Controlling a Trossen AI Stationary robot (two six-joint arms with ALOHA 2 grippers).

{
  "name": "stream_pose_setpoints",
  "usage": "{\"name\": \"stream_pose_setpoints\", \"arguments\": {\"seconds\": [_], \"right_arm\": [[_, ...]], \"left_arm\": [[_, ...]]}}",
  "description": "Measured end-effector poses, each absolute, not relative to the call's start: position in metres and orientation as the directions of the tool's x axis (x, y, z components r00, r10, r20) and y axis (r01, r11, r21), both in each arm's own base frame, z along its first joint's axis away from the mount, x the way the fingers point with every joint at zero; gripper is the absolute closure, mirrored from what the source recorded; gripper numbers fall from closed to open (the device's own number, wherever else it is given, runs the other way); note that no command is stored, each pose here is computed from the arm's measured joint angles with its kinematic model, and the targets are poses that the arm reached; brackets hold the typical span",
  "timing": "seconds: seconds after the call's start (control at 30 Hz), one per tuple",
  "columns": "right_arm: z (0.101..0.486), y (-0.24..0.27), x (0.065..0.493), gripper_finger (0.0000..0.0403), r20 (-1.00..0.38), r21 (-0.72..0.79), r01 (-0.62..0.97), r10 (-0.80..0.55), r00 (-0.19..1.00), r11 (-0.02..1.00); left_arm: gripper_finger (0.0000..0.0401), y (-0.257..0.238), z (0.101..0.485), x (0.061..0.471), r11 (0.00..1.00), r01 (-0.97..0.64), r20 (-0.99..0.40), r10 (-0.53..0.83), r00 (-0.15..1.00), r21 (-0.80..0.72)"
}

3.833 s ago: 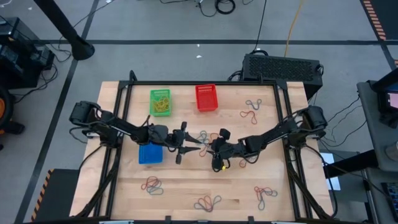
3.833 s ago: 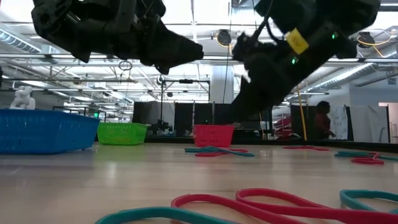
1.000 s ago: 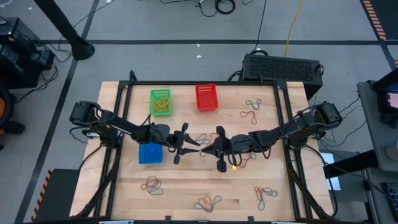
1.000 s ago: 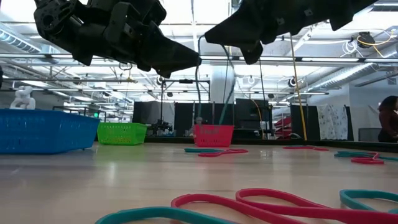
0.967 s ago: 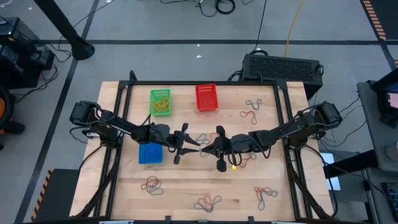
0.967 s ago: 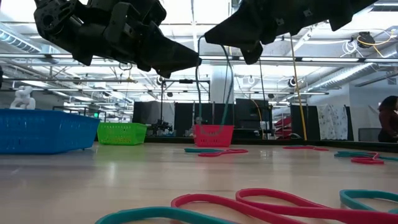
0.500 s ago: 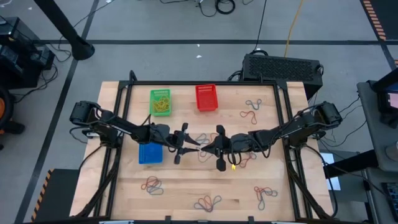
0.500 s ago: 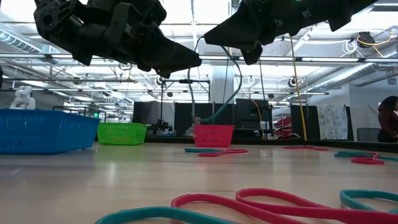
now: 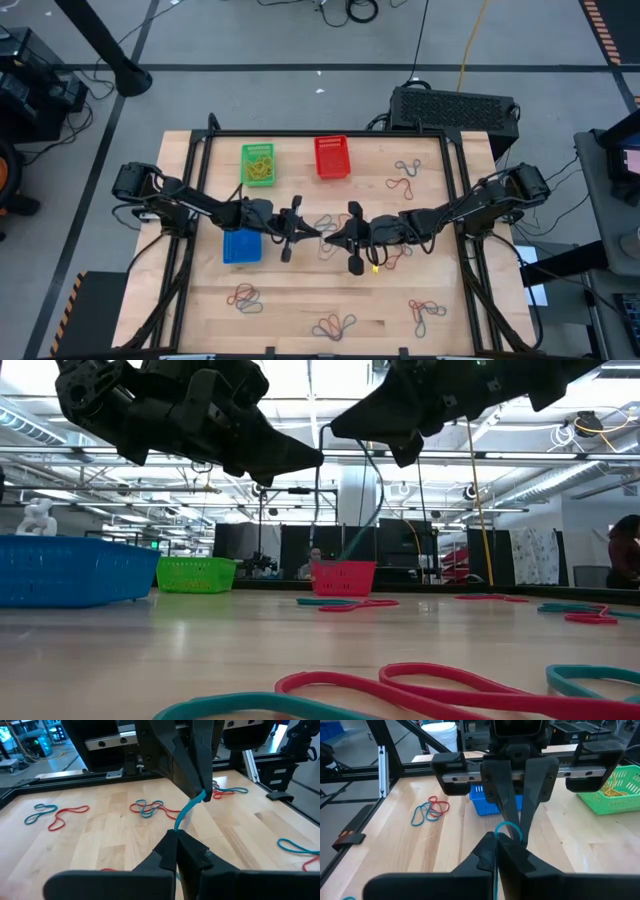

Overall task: Sort rubber bands into baskets
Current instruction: Put the blue rubber band into the blue bin

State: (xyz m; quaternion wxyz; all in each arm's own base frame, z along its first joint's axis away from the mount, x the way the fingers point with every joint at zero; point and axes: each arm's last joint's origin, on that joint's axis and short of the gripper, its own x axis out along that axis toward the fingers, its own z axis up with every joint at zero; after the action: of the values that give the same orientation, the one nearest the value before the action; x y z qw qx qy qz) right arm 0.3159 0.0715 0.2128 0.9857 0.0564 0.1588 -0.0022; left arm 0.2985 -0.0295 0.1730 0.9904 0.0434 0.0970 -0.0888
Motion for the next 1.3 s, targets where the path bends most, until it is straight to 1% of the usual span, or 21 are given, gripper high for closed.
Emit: {"name": "stream_pose_setpoints", "arguments": {"seconds": [0.17,0.27,0.37,0.43,0.53,0.63,0.73,0.83,0.97,1.17,1.3], "right_arm": [[0.211,0.071,0.315,0.0376,-0.327,0.086,0.018,0.011,0.945,0.996],[0.210,0.069,0.315,0.0359,-0.335,0.055,0.084,-0.061,0.940,0.995],[0.206,0.066,0.313,0.0339,-0.373,0.009,0.157,-0.143,0.917,0.988],[0.203,0.065,0.312,0.0325,-0.396,-0.008,0.180,-0.168,0.903,0.984],[0.199,0.066,0.310,0.0308,-0.437,-0.010,0.185,-0.171,0.883,0.983],[0.196,0.069,0.307,0.0296,-0.467,0.011,0.189,-0.162,0.869,0.982],[0.193,0.076,0.304,0.0289,-0.497,0.015,0.176,-0.146,0.855,0.984],[0.191,0.084,0.300,0.0289,-0.520,0.015,0.133,-0.106,0.848,0.991],[0.190,0.092,0.298,0.0291,-0.534,0.021,0.081,-0.057,0.844,0.996],[0.189,0.093,0.297,0.0291,-0.538,-0.008,0.064,-0.058,0.841,0.998],[0.189,0.093,0.297,0.0291,-0.540,-0.009,0.063,-0.058,0.840,0.998]], "left_arm": [[0.0398,-0.030,0.173,0.298,0.981,0.184,-0.200,-0.167,0.965,0.069],[0.0398,-0.030,0.173,0.298,0.981,0.184,-0.200,-0.167,0.965,0.069],[0.0398,-0.029,0.172,0.298,0.981,0.182,-0.205,-0.164,0.965,0.069],[0.0398,-0.029,0.174,0.297,0.981,0.180,-0.206,-0.162,0.965,0.069],[0.0398,-0.030,0.184,0.293,0.981,0.183,-0.193,-0.167,0.967,0.070],[0.0399,-0.032,0.192,0.284,0.983,0.171,-0.242,-0.149,0.959,0.071],[0.0399,-0.034,0.203,0.269,0.992,0.112,-0.316,-0.086,0.945,0.064],[0.0399,-0.039,0.212,0.247,0.999,0.031,-0.401,-0.020,0.916,0.020],[0.0399,-0.047,0.225,0.217,0.998,0.017,-0.479,-0.045,0.876,-0.064],[0.0399,-0.049,0.236,0.175,0.971,-0.064,-0.567,-0.080,0.820,-0.230],[0.0399,-0.045,0.244,0.149,0.951,-0.127,-0.629,-0.083,0.773,-0.282]]}}
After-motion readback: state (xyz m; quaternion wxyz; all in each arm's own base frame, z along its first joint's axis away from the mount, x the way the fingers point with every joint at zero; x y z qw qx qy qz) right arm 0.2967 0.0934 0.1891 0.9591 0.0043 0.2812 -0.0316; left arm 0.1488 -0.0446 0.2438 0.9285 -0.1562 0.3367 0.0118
